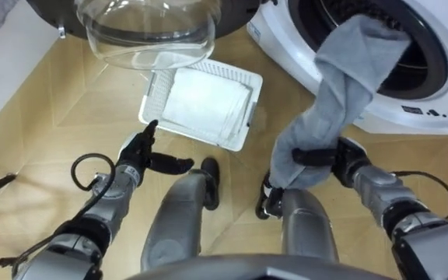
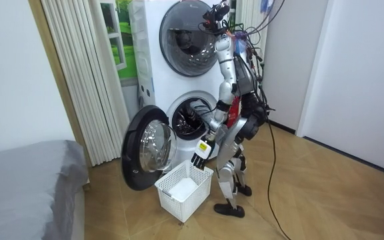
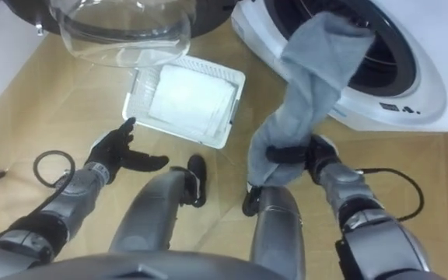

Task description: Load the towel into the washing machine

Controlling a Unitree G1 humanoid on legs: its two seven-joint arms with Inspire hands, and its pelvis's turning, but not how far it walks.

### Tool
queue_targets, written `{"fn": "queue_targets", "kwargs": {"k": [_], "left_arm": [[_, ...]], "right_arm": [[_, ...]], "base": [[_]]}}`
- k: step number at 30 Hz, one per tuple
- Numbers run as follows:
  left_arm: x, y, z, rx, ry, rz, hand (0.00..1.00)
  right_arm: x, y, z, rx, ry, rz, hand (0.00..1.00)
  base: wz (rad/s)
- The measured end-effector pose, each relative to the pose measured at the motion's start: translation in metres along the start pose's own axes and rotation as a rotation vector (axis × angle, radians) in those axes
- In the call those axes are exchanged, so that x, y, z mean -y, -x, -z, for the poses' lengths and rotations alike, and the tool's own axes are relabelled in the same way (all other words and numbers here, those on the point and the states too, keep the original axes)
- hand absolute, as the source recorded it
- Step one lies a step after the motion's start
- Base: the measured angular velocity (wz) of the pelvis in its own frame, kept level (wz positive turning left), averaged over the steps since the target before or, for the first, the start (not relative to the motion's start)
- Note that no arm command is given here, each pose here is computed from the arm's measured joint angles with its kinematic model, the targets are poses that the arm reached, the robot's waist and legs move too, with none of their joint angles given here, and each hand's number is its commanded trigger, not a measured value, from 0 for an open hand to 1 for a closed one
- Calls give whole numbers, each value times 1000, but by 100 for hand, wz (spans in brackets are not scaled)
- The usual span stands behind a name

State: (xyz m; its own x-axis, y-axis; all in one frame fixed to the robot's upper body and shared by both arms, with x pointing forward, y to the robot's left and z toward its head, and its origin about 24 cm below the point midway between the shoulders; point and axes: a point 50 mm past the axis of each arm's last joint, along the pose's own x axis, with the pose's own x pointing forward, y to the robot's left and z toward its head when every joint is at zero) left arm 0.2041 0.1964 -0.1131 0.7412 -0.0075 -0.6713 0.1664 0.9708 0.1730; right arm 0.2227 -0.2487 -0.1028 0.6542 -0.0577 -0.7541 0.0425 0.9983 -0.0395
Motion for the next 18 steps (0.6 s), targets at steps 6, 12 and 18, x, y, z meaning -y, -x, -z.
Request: {"fn": "queue_targets", "kwargs": {"k": [6, 12, 18], "left_arm": [[-7, 2, 3, -8, -42, -30, 0], [-15, 4, 9, -28, -56, -63, 0], [-37, 11, 16, -54, -62, -120, 0]], "right_arm": [[21, 2, -14, -5, -108, 47, 100], [47, 7, -41, 23, -209, 79, 100], [58, 12, -56, 63, -441, 44, 100]], "base": [[4], [6], [1]]}}
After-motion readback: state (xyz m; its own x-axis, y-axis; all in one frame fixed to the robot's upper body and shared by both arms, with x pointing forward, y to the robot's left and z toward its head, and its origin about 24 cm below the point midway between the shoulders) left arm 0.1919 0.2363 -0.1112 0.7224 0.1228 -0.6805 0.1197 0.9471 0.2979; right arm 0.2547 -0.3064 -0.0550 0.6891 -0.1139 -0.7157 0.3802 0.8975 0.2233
